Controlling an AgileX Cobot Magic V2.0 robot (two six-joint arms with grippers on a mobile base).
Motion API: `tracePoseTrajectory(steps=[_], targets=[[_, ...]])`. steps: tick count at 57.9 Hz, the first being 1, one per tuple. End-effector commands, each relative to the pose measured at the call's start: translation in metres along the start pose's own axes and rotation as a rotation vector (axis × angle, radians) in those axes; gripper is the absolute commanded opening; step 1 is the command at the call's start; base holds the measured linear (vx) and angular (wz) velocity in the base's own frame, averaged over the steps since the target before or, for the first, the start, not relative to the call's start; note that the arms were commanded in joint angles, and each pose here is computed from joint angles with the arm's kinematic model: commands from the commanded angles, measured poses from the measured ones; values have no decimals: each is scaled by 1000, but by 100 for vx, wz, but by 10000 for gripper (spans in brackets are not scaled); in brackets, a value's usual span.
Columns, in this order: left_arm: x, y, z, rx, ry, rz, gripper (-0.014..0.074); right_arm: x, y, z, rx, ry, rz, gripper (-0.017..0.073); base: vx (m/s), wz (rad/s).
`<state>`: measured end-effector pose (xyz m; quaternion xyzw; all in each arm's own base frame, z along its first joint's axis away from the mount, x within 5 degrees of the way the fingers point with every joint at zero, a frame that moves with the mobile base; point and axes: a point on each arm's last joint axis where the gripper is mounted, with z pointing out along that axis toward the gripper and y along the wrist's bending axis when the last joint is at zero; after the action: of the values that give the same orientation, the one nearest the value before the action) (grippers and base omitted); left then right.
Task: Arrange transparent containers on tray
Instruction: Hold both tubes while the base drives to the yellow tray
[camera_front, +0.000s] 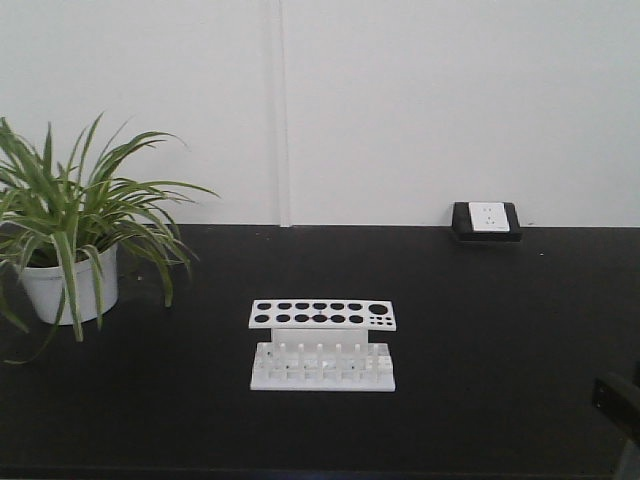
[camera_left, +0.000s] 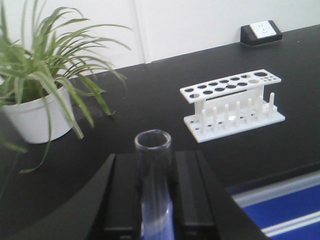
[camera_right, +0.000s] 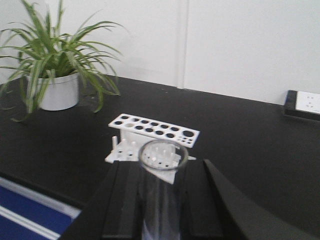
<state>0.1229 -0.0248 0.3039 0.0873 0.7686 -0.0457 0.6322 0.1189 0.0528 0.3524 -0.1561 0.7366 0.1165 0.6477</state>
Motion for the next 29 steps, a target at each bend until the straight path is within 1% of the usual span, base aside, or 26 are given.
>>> tracePoseTrajectory(steps=[1, 29], targets=[[-15, -2, -1, 25, -98, -7, -6, -16, 2, -3, -24, -102, -27, -11, -28, 27], [-15, -2, -1, 24, -97, -7, -6, -16, 2, -3, -24, -102, -27, -11, -30, 35]])
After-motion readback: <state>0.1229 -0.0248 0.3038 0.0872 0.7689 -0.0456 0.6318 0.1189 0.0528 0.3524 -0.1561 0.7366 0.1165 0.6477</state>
